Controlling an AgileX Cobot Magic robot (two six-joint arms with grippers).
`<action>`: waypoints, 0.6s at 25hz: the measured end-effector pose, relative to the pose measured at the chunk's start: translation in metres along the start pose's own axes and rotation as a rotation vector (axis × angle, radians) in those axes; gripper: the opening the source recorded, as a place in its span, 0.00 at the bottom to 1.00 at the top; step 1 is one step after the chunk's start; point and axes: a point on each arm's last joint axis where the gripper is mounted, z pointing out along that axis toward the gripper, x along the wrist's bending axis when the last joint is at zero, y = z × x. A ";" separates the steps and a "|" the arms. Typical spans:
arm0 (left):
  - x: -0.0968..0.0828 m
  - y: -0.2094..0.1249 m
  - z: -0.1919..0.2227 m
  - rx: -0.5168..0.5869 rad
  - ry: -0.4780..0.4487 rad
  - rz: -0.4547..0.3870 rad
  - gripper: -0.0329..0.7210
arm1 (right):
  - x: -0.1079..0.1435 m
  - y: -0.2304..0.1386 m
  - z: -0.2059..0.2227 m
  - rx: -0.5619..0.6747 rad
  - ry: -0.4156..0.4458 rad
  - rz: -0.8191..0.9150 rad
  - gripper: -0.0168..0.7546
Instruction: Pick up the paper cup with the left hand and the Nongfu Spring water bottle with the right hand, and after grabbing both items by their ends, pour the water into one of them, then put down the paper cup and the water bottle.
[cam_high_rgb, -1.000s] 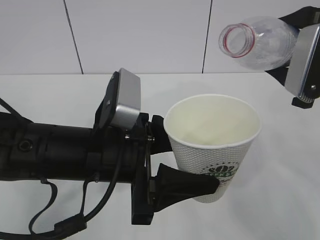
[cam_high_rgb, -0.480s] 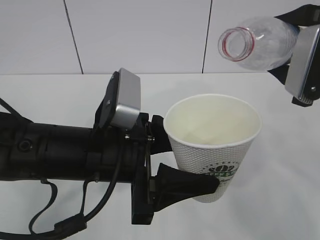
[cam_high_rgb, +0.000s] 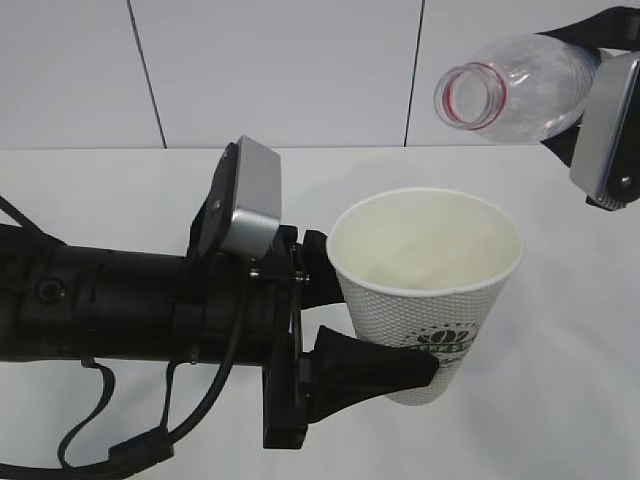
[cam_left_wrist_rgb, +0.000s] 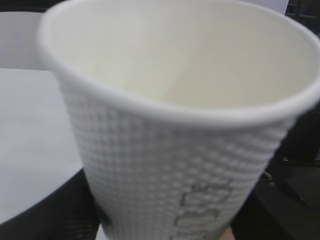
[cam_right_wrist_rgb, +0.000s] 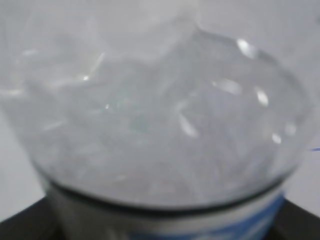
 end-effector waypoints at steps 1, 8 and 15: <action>0.000 0.000 0.000 0.000 0.000 0.000 0.74 | 0.000 0.000 0.000 0.001 -0.002 -0.005 0.65; 0.000 0.000 0.000 0.000 0.000 0.000 0.74 | -0.001 -0.001 0.000 0.007 -0.013 -0.041 0.65; 0.000 0.000 0.000 0.000 0.000 0.000 0.74 | -0.003 -0.001 0.000 0.017 -0.030 -0.054 0.65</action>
